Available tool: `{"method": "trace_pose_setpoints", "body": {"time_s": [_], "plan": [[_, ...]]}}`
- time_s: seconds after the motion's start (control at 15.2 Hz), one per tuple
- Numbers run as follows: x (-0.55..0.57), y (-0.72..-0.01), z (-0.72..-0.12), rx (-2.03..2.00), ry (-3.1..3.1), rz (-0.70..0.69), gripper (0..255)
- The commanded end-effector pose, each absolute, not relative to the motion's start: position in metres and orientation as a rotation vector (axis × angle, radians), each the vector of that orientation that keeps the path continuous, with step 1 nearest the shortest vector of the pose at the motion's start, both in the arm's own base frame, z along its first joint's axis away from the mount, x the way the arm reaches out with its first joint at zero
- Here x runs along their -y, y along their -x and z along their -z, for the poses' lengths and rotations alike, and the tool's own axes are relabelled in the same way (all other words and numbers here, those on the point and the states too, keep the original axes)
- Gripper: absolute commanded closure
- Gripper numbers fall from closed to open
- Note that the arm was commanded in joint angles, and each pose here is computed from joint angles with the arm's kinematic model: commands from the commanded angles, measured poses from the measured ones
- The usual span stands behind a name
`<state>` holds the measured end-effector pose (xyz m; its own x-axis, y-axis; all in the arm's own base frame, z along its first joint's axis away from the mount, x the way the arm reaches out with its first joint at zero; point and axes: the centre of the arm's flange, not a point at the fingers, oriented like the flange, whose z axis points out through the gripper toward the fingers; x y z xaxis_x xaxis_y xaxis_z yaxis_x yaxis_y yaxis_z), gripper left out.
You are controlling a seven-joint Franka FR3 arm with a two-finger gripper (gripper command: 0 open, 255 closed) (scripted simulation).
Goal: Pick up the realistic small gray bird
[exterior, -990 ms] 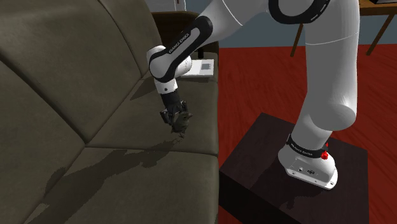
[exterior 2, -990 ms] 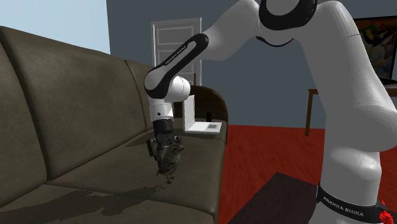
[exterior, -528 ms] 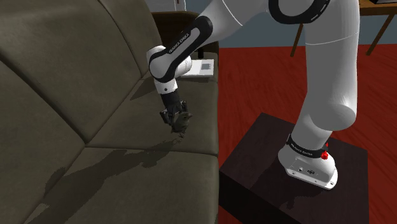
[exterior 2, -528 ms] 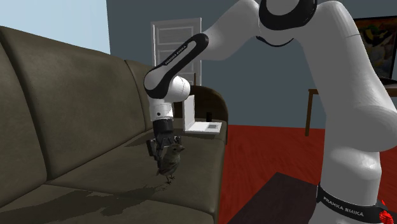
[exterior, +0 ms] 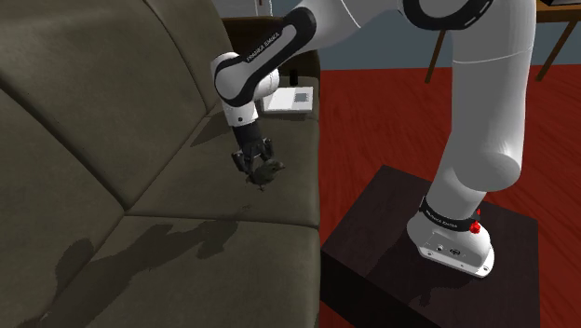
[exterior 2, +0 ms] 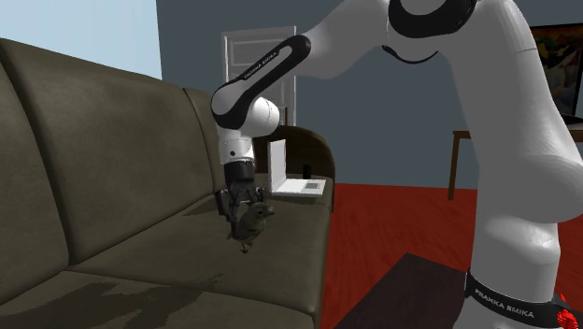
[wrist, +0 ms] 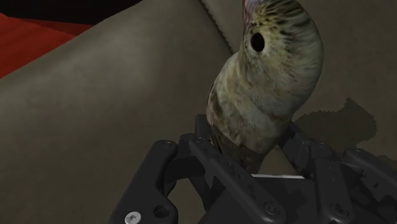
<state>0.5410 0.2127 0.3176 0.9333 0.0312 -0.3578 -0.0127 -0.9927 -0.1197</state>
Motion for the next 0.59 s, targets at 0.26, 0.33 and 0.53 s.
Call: {"method": "trace_pose_setpoints", "body": {"time_s": [0.26, 0.33, 0.53], "plan": [[-0.212, -0.54, -0.35, 0.014, 2.97, -0.553, 255], [-0.212, -0.54, -0.355, 0.014, 2.97, -0.553, 255], [-0.212, -0.54, -0.361, 0.014, 2.97, -0.553, 255]]}}
